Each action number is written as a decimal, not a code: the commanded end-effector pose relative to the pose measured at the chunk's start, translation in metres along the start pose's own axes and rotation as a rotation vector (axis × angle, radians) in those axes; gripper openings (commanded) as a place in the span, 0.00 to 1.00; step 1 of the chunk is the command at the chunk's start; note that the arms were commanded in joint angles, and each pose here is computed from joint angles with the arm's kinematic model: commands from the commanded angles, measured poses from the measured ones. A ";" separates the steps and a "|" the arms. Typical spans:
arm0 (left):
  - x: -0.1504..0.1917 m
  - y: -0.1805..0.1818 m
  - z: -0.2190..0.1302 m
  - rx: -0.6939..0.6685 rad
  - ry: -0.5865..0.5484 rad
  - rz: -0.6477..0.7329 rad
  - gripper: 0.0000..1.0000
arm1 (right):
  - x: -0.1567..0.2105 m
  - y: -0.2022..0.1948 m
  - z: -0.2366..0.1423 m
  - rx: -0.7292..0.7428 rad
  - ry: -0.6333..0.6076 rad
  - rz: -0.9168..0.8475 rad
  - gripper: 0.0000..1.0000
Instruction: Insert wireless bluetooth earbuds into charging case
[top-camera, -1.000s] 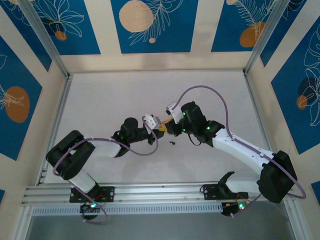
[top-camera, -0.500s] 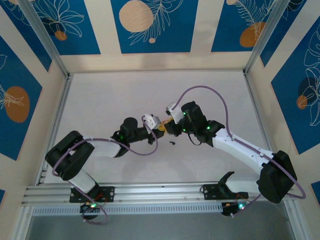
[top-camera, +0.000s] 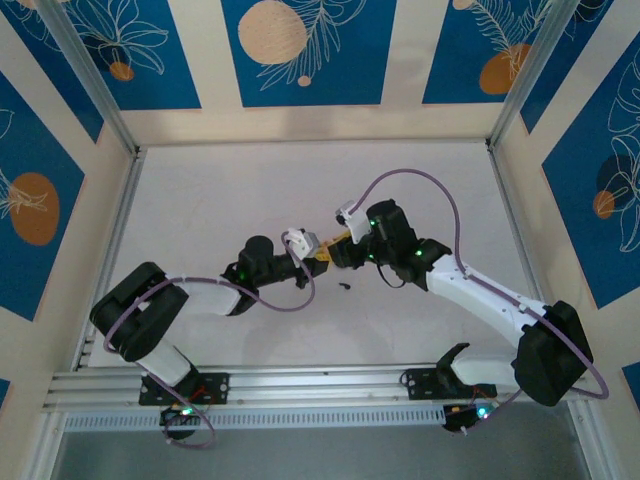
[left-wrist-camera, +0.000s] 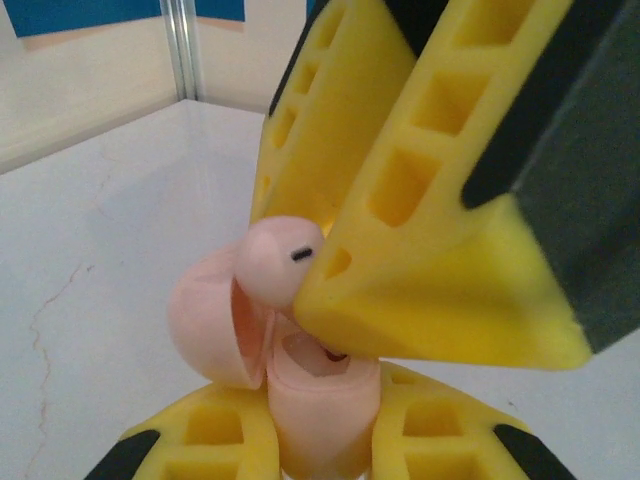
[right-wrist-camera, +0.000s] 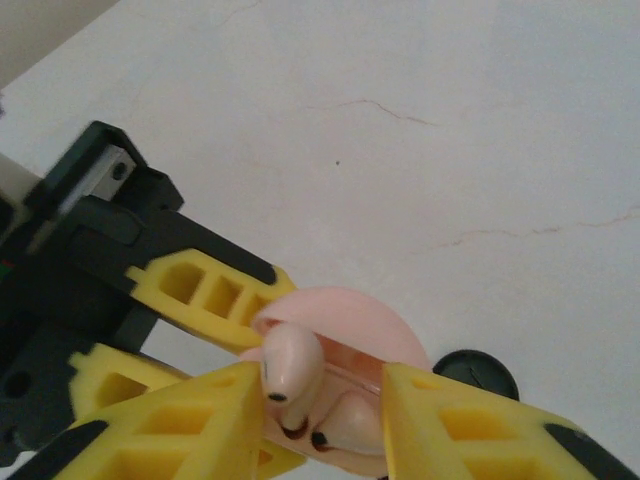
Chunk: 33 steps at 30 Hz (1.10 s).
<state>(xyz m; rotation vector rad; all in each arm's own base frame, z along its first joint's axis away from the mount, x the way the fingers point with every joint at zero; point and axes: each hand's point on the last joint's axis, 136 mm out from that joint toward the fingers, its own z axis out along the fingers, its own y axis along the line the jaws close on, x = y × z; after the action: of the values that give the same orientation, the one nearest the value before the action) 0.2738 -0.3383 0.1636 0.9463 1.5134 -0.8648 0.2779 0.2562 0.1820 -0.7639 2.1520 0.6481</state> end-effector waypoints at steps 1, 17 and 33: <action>-0.040 -0.008 -0.003 0.025 -0.143 0.060 0.05 | 0.013 -0.005 -0.001 0.001 0.039 0.044 0.39; -0.035 -0.006 -0.002 0.018 -0.133 0.057 0.05 | -0.011 0.019 -0.026 -0.170 -0.072 0.053 0.45; -0.033 -0.006 -0.002 0.018 -0.140 0.055 0.05 | -0.036 0.026 -0.059 -0.303 -0.165 0.119 0.47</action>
<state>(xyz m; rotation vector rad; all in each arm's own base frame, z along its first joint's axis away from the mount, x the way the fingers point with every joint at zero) 0.2753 -0.3396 0.1885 0.9172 1.4032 -0.8658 0.2577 0.2475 0.2384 -0.7194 2.0135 1.0125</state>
